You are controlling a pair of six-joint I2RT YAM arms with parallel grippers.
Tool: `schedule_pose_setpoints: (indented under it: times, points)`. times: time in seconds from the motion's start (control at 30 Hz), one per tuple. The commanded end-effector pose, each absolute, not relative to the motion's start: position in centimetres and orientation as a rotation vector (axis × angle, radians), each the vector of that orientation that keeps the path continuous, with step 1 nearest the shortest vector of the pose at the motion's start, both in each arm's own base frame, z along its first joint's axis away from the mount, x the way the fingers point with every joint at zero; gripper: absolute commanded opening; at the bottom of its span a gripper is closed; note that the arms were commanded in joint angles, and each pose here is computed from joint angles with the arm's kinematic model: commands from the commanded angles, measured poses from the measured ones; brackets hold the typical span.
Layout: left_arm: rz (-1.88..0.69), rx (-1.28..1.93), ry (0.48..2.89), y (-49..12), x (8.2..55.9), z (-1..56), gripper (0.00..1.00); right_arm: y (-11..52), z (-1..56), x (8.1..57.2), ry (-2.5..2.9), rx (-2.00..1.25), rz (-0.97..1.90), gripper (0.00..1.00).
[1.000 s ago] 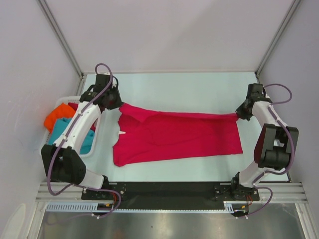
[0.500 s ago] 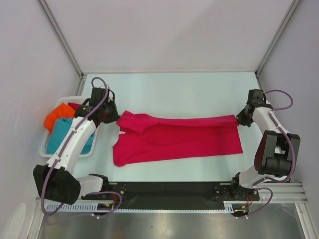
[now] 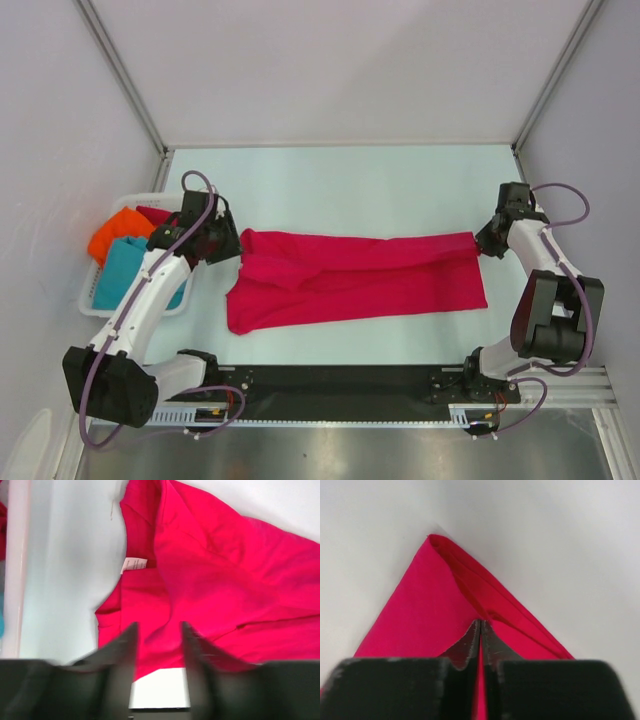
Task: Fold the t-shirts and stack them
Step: Fold the other side of the tshirt into a rectangle
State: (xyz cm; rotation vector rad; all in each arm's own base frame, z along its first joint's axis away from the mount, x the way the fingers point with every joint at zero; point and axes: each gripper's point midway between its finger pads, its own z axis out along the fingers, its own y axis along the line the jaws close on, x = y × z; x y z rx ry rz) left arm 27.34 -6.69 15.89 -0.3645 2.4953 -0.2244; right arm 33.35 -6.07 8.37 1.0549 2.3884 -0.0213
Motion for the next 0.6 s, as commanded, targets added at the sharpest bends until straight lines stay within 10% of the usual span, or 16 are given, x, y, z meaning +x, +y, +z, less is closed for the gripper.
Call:
schedule_pose_setpoints:
  times: [0.0,0.57]
  points:
    - [-0.237,-0.373,2.463,-6.7,27.3,16.8,0.59,-6.1,8.1,33.2,2.428,1.049,-0.025,0.18]
    - [-0.33,-0.38,2.501,-8.3,27.7,14.5,0.65,-5.9,8.4,33.8,2.436,1.021,-0.02,0.24]
